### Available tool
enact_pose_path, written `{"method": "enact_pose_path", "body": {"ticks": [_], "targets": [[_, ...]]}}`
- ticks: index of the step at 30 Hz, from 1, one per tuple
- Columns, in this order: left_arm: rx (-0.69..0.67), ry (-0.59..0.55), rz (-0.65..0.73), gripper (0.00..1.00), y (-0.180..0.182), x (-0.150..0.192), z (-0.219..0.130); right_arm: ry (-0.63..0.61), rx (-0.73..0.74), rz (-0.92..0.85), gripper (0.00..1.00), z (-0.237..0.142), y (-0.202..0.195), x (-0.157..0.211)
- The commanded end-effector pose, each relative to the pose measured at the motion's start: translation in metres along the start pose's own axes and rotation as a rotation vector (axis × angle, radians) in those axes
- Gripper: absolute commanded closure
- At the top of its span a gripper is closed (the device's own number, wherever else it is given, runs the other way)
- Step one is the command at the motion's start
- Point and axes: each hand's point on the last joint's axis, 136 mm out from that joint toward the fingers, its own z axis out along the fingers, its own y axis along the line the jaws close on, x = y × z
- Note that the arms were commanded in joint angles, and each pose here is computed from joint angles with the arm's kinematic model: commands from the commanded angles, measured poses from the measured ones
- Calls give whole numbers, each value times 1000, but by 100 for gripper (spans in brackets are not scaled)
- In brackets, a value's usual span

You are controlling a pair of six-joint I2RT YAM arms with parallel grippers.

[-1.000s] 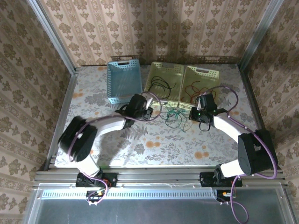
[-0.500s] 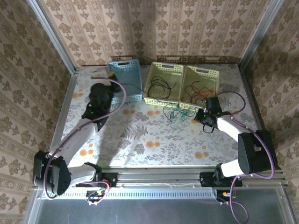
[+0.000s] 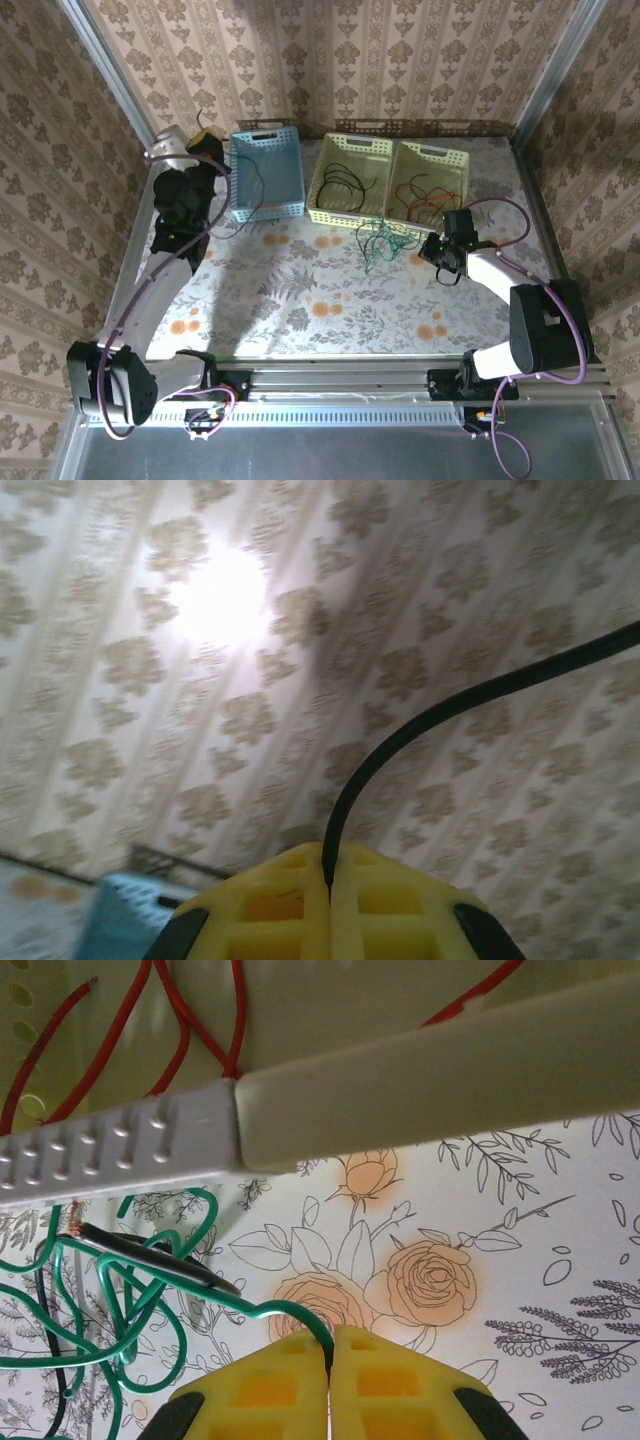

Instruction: Untangle the cables

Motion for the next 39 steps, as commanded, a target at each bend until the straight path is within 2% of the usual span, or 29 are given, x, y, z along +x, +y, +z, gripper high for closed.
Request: {"method": "enact_pose_path", "body": {"ticks": [1, 6, 9, 13, 19, 23, 28, 32, 38, 39], "targets": [[249, -60, -87, 100, -56, -32, 10, -22, -41, 12, 91, -3, 6, -4], [406, -99, -75, 100, -103, -54, 33, -58, -78, 3, 91, -13, 13, -9], [440, -37, -62, 100, -119, -32, 64, -63, -92, -2, 91, -15, 16, -10], [445, 95, -33, 100, -128, 34, 110, -58, -123, -18, 91, -18, 22, -10], [391, 287, -82, 100, -108, 154, 152, -72, -161, -48, 90, -27, 30, -11], [370, 444, -73, 100, -106, 237, 145, -75, -171, -68, 90, -32, 32, -11], [333, 627, -83, 100, -102, 309, 125, -69, -164, -75, 90, -32, 31, -10], [306, 692, -76, 100, -97, 331, 112, -65, -167, -77, 90, -31, 32, -9], [237, 733, 13, 99, -82, 336, 111, -62, -167, -74, 90, -30, 32, -10], [224, 741, 40, 90, -80, 336, 112, -62, -167, -74, 90, -30, 32, -10]]}}
